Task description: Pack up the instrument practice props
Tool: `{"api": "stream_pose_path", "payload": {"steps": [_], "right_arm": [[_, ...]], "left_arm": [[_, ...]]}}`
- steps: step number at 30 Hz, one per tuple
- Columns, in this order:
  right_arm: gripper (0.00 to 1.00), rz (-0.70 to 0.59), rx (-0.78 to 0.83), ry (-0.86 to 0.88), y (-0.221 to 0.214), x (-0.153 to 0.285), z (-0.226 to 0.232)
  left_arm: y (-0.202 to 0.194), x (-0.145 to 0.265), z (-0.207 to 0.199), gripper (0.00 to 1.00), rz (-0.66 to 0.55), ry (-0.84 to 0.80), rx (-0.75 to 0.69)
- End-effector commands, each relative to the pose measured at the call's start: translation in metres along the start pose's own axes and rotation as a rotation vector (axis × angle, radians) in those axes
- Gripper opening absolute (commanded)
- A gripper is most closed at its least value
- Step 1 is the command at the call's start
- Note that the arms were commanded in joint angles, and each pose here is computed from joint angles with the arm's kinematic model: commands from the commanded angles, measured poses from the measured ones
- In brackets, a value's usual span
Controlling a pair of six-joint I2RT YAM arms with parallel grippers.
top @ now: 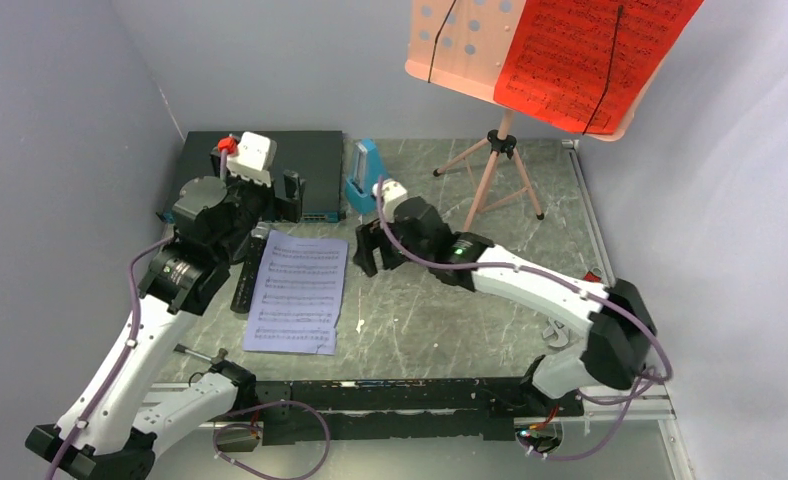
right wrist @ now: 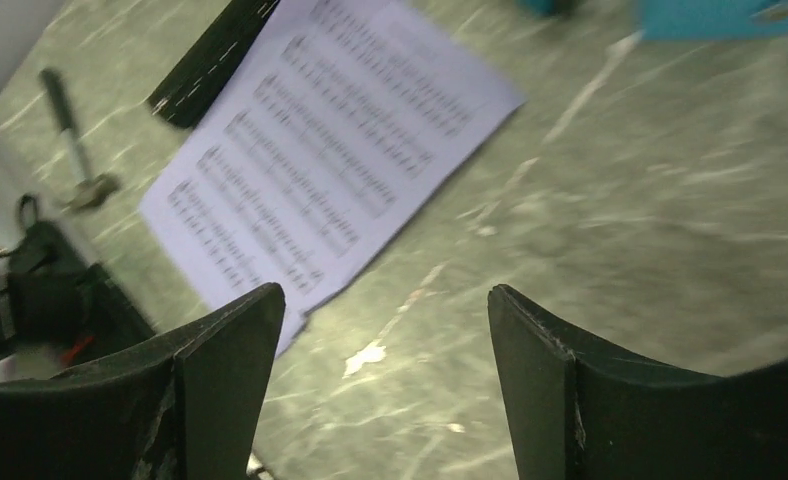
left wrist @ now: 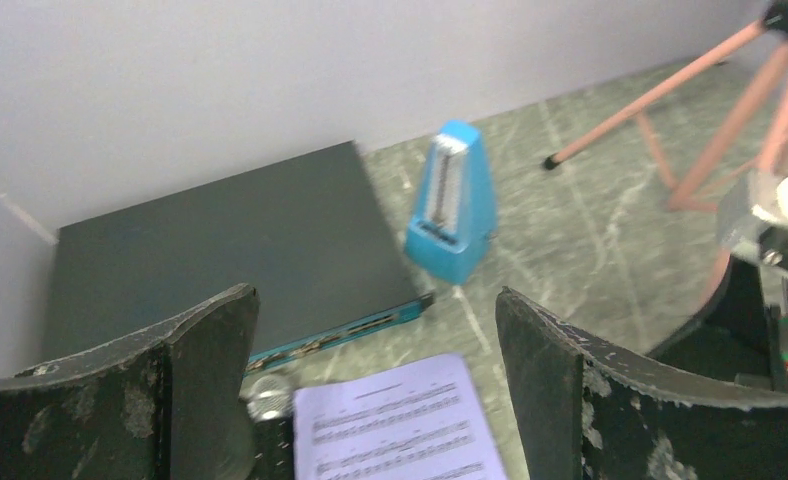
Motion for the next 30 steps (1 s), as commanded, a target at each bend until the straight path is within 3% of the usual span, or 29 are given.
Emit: {"api": "stream_pose_path", "payload": {"steps": [1,13,24,30], "right_arm": [[0.79,-0.127,0.187,-0.325,0.027,0.049,-0.032],[0.76,-0.513,0.213,-0.573,0.093,0.204,-0.079],[0.73,-0.746,0.263,-0.864,0.106,0.288,-0.077],[0.73,-0.792,0.287,-0.990,0.119,0.315,-0.076]], "left_arm": [[0.031,-0.002,-0.017,0.93,-0.069,-0.178,0.116],[0.075,-0.067,-0.079,0.91,-0.140,-0.526,0.228],[0.116,-0.119,-0.142,0.93,-0.299,-0.684,0.155],[0.134,-0.150,-0.157,0.94,-0.422,-0.699,0.132]]}}
Point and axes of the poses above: each gripper's point midway between its finger pads, its own x axis back along the fingers, its own z axis along the line the jaws close on, y = z × x, the point moved 10 cm from there along x, back along the fingers, and after that the axes turned 4 degrees about x, right-handed, at the moved point
